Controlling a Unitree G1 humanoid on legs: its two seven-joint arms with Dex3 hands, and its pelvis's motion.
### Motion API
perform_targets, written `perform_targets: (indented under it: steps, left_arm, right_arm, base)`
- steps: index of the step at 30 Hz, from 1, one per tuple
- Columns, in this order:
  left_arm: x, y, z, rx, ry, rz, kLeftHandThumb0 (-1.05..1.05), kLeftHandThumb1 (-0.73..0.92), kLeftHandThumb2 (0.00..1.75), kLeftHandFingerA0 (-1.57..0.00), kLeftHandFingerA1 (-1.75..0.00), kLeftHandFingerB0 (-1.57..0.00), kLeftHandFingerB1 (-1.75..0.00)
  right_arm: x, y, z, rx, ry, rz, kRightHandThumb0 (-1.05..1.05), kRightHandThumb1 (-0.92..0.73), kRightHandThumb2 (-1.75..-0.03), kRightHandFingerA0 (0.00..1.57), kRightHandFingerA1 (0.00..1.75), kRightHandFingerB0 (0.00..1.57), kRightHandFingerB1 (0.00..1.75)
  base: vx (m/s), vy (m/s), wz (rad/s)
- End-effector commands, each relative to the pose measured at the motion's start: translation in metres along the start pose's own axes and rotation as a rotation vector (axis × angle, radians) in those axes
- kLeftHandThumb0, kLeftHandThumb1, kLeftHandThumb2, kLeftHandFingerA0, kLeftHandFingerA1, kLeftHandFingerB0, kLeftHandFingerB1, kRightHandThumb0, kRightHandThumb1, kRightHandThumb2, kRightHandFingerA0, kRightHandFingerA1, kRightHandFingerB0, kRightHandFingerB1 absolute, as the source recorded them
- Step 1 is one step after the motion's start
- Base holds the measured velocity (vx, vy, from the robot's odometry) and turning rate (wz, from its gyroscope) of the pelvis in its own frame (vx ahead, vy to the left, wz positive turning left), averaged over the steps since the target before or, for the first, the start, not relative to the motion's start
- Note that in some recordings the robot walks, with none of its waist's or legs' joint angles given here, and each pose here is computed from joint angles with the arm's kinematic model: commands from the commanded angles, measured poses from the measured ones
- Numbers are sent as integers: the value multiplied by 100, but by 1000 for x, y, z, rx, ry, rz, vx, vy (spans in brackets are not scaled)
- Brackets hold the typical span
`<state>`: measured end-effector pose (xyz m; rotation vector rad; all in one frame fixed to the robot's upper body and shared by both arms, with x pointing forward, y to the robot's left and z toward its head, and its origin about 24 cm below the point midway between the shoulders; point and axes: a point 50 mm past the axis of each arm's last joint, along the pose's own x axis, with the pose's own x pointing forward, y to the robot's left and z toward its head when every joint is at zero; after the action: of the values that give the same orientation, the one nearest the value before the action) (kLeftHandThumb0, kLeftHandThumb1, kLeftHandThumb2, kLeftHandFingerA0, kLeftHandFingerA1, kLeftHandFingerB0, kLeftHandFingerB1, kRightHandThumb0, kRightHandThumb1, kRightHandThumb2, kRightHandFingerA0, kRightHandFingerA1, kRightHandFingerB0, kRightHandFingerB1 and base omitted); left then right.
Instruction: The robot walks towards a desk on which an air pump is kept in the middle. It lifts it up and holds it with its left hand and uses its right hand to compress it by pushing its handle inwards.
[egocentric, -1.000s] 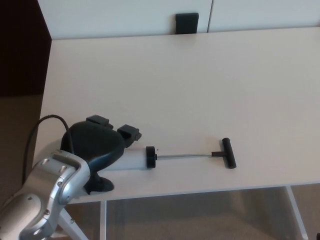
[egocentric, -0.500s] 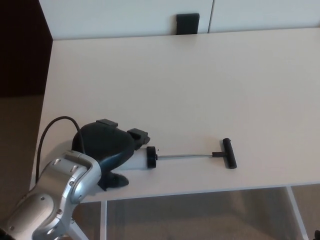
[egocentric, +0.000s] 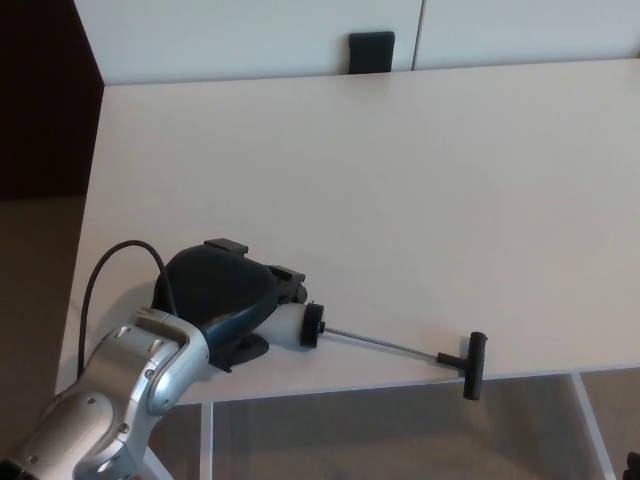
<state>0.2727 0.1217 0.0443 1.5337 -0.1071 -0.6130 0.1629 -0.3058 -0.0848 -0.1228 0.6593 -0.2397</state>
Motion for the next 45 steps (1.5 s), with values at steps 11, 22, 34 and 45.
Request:
perform_targets:
  steps: [11,22,34,45]
  left_arm:
    - [-2,-22,-2,4,-40,-11,-27,74,62,-75,-122,-69,-46]
    - [-1,-4,-10,-44,-32,51,-24,83,63,-57,-152,-67,-85]
    - [-3,13,-19,-5,-27,106,-17,70,61,-61,-147,-74,-72]
    - [-2,24,-31,-37,2,126,-11,77,59,-55,-154,-53,-119]
  right_arm:
    - [-1,0,13,-14,-43,1,-45,-52,-77,63,55,40,47]
    - [-104,-2,15,18,-228,201,-45,-73,-61,47,39,33,33]
    - [-180,-18,-11,9,-331,210,-54,-74,-63,46,38,34,33]
    - [-238,-4,42,-37,-901,-5,-47,-72,-61,49,41,41,38]
  base:
    - [0,0,0]
    - [0,-1,1]
    - [0,0,0]
    - [0,0,0]
